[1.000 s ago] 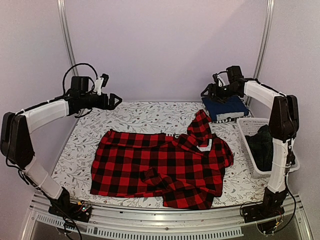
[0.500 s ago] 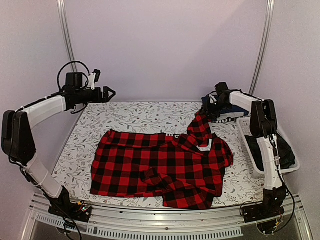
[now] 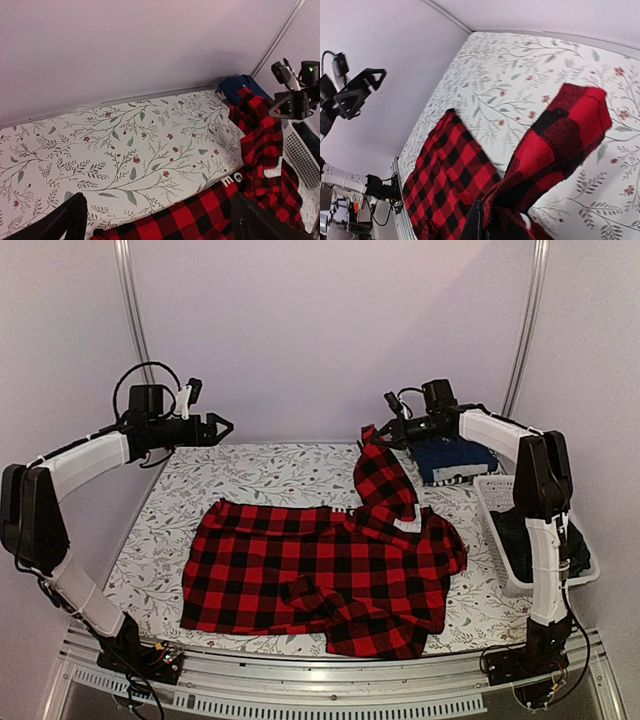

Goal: Fold and stack the mixed laundry pile
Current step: Adjust the 1/3-folded shirt at the center of the board.

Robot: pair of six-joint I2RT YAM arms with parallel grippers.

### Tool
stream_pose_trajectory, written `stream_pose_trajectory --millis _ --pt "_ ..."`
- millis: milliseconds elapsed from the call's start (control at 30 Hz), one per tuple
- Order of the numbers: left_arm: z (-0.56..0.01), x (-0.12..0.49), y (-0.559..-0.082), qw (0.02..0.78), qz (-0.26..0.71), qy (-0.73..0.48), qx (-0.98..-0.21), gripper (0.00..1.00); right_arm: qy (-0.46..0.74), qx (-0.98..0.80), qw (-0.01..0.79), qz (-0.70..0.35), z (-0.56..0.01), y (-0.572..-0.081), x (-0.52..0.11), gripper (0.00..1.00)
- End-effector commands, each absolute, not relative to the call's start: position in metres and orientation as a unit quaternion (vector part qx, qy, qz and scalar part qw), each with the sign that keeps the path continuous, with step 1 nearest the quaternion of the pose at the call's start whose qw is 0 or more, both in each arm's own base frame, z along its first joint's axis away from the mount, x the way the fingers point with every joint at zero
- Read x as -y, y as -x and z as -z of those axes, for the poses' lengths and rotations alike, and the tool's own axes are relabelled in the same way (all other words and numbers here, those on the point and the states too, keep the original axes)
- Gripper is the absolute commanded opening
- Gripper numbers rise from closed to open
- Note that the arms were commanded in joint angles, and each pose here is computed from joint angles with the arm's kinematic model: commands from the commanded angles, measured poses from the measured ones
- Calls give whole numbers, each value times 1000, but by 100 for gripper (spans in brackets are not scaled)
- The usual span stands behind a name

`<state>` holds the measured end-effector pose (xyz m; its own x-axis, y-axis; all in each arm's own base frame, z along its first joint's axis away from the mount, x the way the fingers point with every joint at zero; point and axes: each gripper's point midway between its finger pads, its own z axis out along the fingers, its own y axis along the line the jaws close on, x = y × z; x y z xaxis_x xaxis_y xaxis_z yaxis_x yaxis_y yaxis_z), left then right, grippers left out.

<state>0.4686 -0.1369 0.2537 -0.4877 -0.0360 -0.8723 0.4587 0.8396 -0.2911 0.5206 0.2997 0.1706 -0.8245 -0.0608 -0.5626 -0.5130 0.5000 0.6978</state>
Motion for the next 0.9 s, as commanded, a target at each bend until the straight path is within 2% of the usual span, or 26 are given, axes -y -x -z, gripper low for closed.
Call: stream_pose_trajectory --millis 0,233,467,633,767,867 --pt "-281 152 -438 507 272 -150 -804 100 320 -728 282 -537 -274 -441 -352 0" --pt "-287 186 -369 507 251 -218 -795 100 450 -674 240 -535 -282 -296 -403 0" --pt "-275 222 -279 477 268 -282 -788 100 503 -683 199 -490 -202 -187 -384 0" --pt "-259 263 -213 447 292 -355 -767 100 506 -683 221 -478 -187 -154 -361 0" --pt "-224 298 -167 400 285 -443 -750 100 508 -680 258 -462 -188 -154 -350 0" --pt "-205 319 -149 385 284 -481 -735 100 518 -678 272 -445 -186 -156 -348 0"
